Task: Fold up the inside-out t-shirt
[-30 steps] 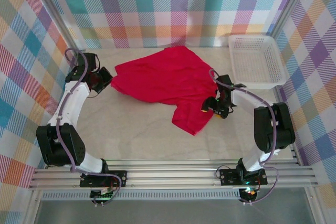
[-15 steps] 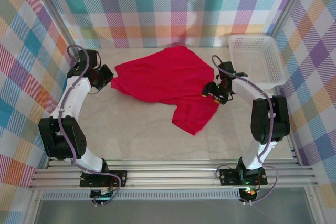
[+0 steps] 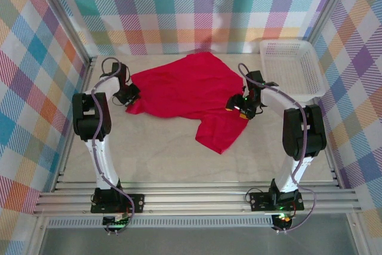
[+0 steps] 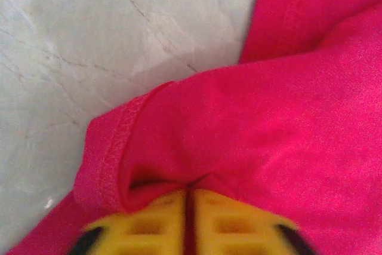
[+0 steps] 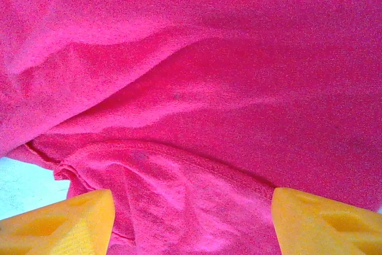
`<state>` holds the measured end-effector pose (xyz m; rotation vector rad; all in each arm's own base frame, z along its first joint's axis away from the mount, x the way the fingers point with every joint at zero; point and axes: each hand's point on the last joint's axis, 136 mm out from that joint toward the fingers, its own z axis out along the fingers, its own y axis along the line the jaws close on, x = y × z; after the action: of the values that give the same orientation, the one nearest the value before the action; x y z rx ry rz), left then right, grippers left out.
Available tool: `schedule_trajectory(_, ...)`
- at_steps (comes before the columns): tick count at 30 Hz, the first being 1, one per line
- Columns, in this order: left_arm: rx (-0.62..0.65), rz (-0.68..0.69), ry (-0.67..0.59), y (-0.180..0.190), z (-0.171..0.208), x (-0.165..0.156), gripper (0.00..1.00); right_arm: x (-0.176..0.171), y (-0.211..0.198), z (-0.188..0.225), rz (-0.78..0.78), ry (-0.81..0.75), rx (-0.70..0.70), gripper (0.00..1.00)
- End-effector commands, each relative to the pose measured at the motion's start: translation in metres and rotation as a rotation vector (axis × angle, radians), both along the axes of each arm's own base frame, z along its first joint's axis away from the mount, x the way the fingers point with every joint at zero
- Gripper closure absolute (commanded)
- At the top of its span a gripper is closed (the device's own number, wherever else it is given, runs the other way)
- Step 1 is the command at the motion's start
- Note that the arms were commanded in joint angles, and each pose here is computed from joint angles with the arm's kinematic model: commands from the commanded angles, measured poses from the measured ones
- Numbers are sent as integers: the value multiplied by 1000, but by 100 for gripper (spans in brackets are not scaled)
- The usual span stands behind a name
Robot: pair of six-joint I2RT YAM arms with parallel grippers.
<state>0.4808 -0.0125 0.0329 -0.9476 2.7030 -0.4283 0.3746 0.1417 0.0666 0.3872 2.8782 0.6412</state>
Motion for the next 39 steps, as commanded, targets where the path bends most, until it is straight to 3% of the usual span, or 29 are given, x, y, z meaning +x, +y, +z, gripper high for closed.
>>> schedule_trajectory(1,5,-12,-80,6,48,3,56,1,9,3,27,6,25,30)
schedule_trajectory(3,36,-4,-84,14,57,-5,40,0,12,2,35,8,31,30)
schedule_trajectory(6,93,7,-76,28,69,-20,36,0,16,1,45,10,39,30)
schedule_trajectory(11,115,17,-55,32,69,-40,43,0,19,1,53,13,46,30)
schedule_trajectory(16,71,52,-12,33,46,-46,60,1,20,1,58,12,45,30)
schedule_trajectory(31,-61,131,1,16,-7,-26,59,-2,23,6,73,13,47,31)
schedule_trajectory(33,-62,142,0,16,-10,-25,67,-3,24,7,79,12,50,32)
schedule_trajectory(35,-58,152,-11,18,-8,-23,87,-5,24,6,81,19,46,33)
schedule_trajectory(37,-41,158,-25,20,0,-24,100,-8,25,6,87,24,44,34)
schedule_trajectory(39,-18,150,-38,23,13,-25,100,-15,24,5,94,32,32,34)
